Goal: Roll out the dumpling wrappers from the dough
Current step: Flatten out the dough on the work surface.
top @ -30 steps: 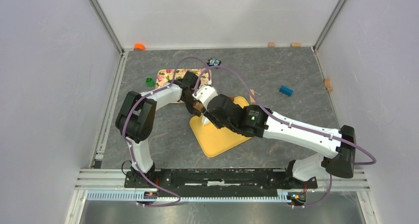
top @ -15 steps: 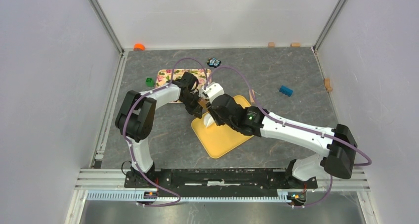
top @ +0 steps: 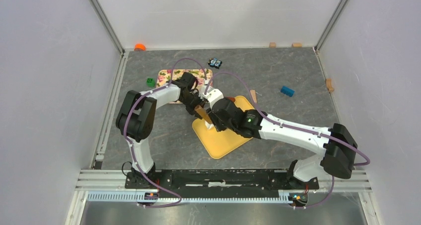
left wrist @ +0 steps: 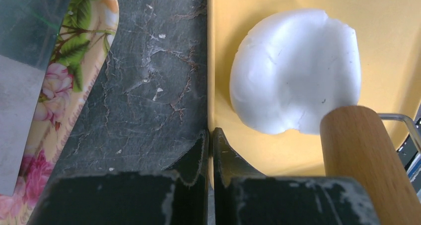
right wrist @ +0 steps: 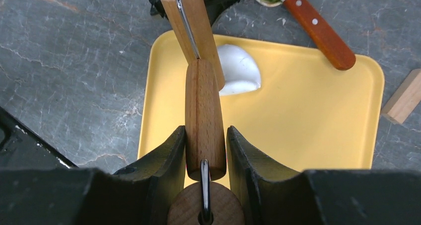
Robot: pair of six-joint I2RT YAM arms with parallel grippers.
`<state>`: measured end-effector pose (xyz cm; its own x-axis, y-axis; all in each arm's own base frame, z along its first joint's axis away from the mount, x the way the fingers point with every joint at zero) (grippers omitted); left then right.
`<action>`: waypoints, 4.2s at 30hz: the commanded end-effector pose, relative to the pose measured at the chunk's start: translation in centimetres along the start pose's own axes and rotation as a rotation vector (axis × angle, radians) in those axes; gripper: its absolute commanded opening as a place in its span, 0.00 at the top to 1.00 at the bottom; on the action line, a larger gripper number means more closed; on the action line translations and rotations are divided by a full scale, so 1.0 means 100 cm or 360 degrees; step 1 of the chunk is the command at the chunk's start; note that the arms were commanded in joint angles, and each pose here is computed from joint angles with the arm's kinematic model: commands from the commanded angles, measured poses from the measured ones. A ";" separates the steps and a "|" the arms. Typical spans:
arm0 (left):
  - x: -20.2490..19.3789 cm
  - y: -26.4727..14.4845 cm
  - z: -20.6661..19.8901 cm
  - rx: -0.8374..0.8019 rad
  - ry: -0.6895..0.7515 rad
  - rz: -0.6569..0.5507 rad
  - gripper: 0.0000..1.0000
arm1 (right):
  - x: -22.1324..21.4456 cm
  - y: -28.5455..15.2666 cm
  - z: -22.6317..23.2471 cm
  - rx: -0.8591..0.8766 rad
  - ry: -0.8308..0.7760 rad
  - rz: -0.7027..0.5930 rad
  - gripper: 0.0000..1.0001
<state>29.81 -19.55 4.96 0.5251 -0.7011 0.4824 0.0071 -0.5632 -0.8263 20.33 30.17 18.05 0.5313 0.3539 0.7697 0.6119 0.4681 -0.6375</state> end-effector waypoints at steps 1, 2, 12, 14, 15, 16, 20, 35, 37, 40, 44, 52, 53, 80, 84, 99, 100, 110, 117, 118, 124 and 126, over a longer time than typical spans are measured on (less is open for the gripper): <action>-0.036 0.012 -0.014 -0.0143 -0.0137 0.0175 0.98 | -0.025 0.005 -0.022 -0.0157 0.0022 0.0094 1.00; -0.035 0.012 -0.013 -0.0143 -0.0145 0.0169 0.98 | -0.026 0.004 -0.023 -0.0161 0.0024 0.0095 1.00; -0.037 0.013 -0.007 -0.0126 -0.0161 0.0166 0.98 | -0.035 -0.004 -0.038 -0.0281 -0.0046 0.0184 1.00; -0.038 0.014 -0.007 -0.0126 -0.0166 0.0171 0.98 | -0.025 -0.007 -0.039 -0.0304 -0.0073 0.0191 1.00; -0.038 0.013 -0.007 -0.0125 -0.0165 0.0169 0.98 | -0.021 -0.009 -0.040 -0.0326 -0.0098 0.0202 1.00; -0.038 0.013 -0.007 -0.0125 -0.0162 0.0167 0.98 | -0.017 -0.009 -0.041 -0.0340 -0.0125 0.0212 1.00; -0.038 0.013 -0.007 -0.0129 -0.0157 0.0167 0.98 | -0.029 -0.003 -0.049 -0.0429 -0.0267 0.0389 1.00; -0.038 0.014 -0.008 -0.0135 -0.0154 0.0166 0.98 | -0.010 0.007 -0.044 -0.0487 -0.0474 0.0447 1.00; -0.038 0.013 -0.008 -0.0139 -0.0154 0.0163 0.98 | 0.004 -0.002 -0.047 -0.0534 -0.0491 0.0392 1.00; -0.038 0.013 -0.010 -0.0166 -0.0165 0.0168 0.98 | 0.026 -0.014 -0.042 -0.0550 -0.0612 0.0289 1.00; -0.039 0.014 -0.010 -0.0178 -0.0176 0.0172 0.98 | 0.045 -0.023 -0.030 -0.0602 -0.0799 0.0242 1.00; -0.038 0.013 -0.009 -0.0179 -0.0184 0.0162 0.98 | 0.052 -0.008 -0.043 -0.0882 -0.1168 0.0382 1.00; -0.038 0.013 -0.008 -0.0179 -0.0185 0.0158 0.98 | 0.050 -0.006 -0.046 -0.0905 -0.1219 0.0400 1.00; -0.038 0.012 -0.004 -0.0190 -0.0207 0.0149 0.98 | -0.020 0.055 -0.009 -0.0524 -0.1782 0.0457 1.00; -0.038 0.012 -0.003 -0.0189 -0.0216 0.0148 0.98 | -0.031 0.039 -0.009 -0.0489 -0.1789 0.0498 1.00; -0.038 0.012 -0.002 -0.0190 -0.0222 0.0146 0.98 | -0.066 -0.013 -0.022 -0.0497 -0.1714 0.0695 1.00; -0.038 0.012 -0.002 -0.0189 -0.0223 0.0148 0.98 | -0.070 -0.017 -0.024 -0.0494 -0.1706 0.0721 1.00; -0.038 0.013 -0.001 -0.0188 -0.0226 0.0149 0.98 | -0.085 -0.042 -0.030 -0.0508 -0.1577 0.0840 1.00; -0.038 0.012 -0.001 -0.0188 -0.0224 0.0147 0.98 | -0.069 -0.056 -0.035 -0.0604 -0.1500 0.0784 1.00; -0.038 0.013 -0.001 -0.0189 -0.0225 0.0149 0.98 | -0.064 -0.058 -0.036 -0.0641 -0.1492 0.0767 1.00; -0.038 0.013 -0.001 -0.0186 -0.0226 0.0149 0.98 | -0.020 -0.068 -0.051 -0.0974 -0.1396 0.0623 1.00; -0.038 0.012 -0.001 -0.0186 -0.0224 0.0149 0.98 | -0.010 -0.071 -0.053 -0.1036 -0.1384 0.0590 1.00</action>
<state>28.59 -19.28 4.57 0.6057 -0.6481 0.4616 -0.1074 -0.6414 -0.7596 16.82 22.86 17.61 0.2558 0.9636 0.0775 0.7340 -0.1414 -0.6643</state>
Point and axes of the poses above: each gripper's point midway between its finger pads, its own y axis out along the fingers, its own z axis along the line the jaws close on, x = y × z, the point moved 4 cm from there along -y, back along the fingers, and after that the axes turned 4 degrees about y, right-handed, at the moved point
